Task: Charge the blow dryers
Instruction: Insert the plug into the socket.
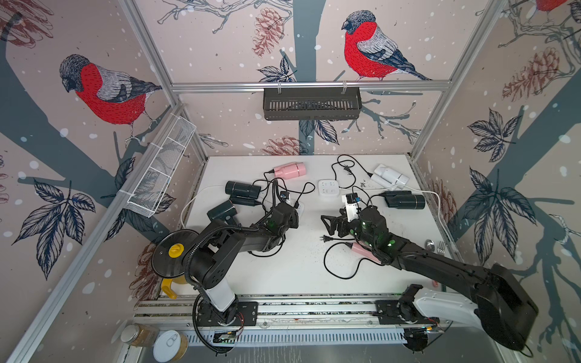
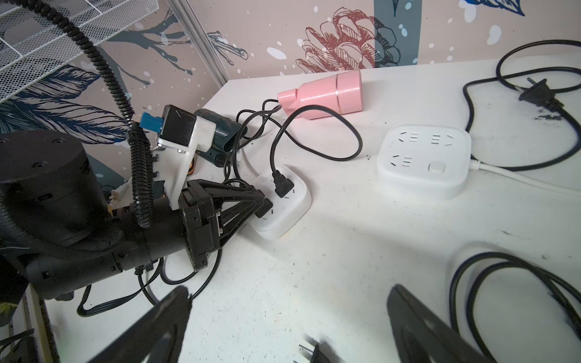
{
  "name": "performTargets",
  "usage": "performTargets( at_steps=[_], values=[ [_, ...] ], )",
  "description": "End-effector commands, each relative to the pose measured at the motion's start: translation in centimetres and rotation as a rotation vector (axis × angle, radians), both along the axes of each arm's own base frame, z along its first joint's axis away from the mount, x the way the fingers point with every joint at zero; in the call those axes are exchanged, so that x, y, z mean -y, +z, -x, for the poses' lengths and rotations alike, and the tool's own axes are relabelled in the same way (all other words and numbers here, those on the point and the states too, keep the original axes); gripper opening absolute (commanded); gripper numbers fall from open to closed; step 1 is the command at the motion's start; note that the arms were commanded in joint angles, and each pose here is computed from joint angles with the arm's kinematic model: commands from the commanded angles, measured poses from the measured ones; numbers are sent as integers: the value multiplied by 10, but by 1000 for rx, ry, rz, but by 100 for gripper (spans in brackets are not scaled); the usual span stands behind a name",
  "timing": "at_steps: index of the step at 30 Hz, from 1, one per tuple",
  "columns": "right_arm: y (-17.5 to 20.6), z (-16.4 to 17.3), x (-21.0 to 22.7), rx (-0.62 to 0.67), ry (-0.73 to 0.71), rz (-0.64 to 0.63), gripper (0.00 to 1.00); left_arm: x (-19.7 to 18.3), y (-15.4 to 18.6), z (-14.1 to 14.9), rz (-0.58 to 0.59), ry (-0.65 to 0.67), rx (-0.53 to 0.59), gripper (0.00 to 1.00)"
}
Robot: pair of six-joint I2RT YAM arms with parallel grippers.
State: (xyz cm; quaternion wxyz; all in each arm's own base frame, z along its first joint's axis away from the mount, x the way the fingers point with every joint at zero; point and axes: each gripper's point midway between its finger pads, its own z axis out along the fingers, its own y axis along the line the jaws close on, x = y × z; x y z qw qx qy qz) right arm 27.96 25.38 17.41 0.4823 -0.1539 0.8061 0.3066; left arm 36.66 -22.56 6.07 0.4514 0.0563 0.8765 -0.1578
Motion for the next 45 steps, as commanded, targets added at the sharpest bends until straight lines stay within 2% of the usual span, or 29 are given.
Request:
performTargets(
  at_steps=[1,12,21,27,35,39,41,45],
  values=[
    [5,-4,5,16,-39,-18,98,-22,-47,30,-97,26,-194,2],
    [5,-18,32,-25,-172,-43,99,-25,-44,24,-109,33,-187,1],
    [3,-30,61,-39,-279,41,100,-44,-45,19,-126,96,-195,1],
    [2,-32,74,-36,-328,76,100,-59,-35,3,-108,129,-186,2],
    [5,-34,89,-34,-362,97,100,-33,-9,-4,20,41,-172,11],
    [13,-35,100,-34,-370,93,97,-23,9,4,102,2,-155,16],
    [18,-36,107,-30,-374,83,93,-16,23,11,152,-36,-138,21],
    [27,-40,122,-15,-397,63,92,-10,47,26,208,-86,-113,30]
  ],
)
